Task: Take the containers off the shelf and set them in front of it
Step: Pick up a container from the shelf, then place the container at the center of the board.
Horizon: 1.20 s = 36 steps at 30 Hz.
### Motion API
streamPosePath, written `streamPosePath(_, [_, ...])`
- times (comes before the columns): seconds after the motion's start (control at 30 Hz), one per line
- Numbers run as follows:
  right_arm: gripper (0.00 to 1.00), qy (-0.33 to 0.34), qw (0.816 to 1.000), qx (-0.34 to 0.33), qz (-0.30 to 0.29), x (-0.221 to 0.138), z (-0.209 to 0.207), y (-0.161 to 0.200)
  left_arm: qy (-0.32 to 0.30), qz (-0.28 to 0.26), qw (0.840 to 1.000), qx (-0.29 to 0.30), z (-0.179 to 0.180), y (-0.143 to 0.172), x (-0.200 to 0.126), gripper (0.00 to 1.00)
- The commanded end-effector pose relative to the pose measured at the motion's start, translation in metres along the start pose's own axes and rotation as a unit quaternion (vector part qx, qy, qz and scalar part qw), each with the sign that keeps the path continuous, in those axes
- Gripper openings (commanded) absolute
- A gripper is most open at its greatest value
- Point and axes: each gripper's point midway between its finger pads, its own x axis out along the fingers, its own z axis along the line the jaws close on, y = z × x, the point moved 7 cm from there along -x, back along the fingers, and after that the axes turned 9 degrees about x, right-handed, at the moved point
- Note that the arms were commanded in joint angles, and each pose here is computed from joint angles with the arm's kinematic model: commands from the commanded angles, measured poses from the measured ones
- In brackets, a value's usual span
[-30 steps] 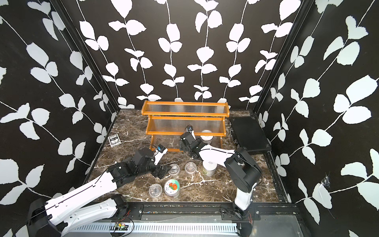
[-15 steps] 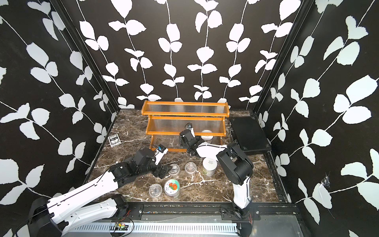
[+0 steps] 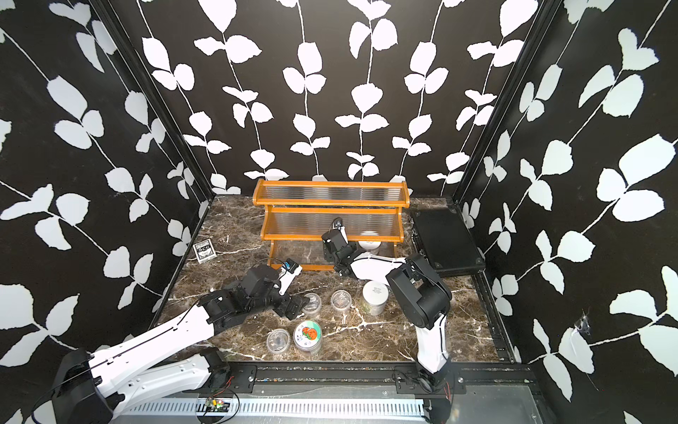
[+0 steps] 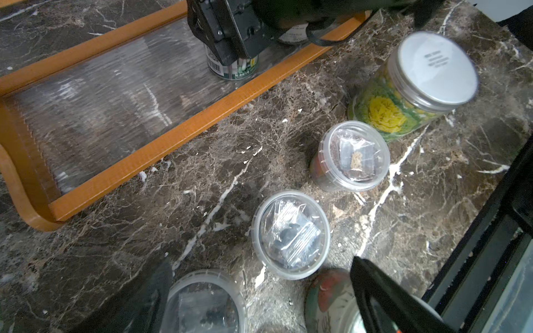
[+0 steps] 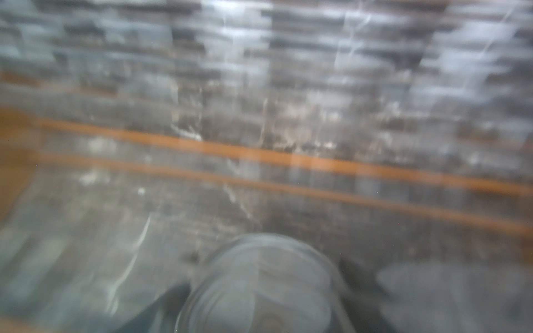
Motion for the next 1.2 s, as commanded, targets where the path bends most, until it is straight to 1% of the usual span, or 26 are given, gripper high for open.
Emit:
streamPosePath(0.0, [0.71,-0.025,1.000,-0.010,-0.007,-0.017,-0.001,-0.007,0.005,0.002,1.000,-0.001,0.000,0.003,0.004,0.99])
streamPosePath(0.13, [0.70,-0.049,0.999,-0.009,0.004,-0.033,-0.003,-0.003,0.008,0.004,1.000,0.001,-0.001,0.003,0.006,0.99])
streamPosePath(0.4, [0.70,-0.093,0.995,-0.031,0.028,-0.069,-0.009,0.007,0.011,0.008,1.000,0.008,-0.001,0.002,0.010,0.99])
streamPosePath(0.47, [0.69,-0.104,0.993,-0.039,0.042,-0.075,-0.011,0.013,0.013,0.008,1.000,0.008,-0.001,0.002,0.011,0.99])
streamPosePath(0.5, [0.69,-0.117,0.992,-0.040,0.032,-0.086,-0.011,0.007,0.014,0.010,1.000,0.009,-0.001,0.002,0.012,0.99])
streamPosePath(0.67, [0.70,-0.167,0.981,-0.092,0.033,-0.123,-0.009,0.002,0.014,0.010,1.000,0.015,-0.001,-0.001,0.010,0.99])
streamPosePath(0.8, [0.70,-0.227,0.963,-0.135,0.048,-0.155,-0.009,0.006,0.005,0.012,1.000,0.023,0.002,-0.003,0.005,0.99])
streamPosePath(0.93, [0.69,-0.291,0.936,-0.188,0.060,-0.200,-0.012,0.017,-0.010,0.010,1.000,0.020,0.010,-0.002,-0.001,0.99])
streamPosePath(1.07, [0.68,-0.346,0.904,-0.241,0.071,-0.241,-0.017,0.045,-0.018,0.003,1.000,0.011,0.016,-0.003,-0.002,0.99])
streamPosePath(1.17, [0.67,-0.373,0.887,-0.265,0.069,-0.260,-0.020,0.068,-0.016,0.002,1.000,0.011,0.018,-0.005,-0.001,0.99])
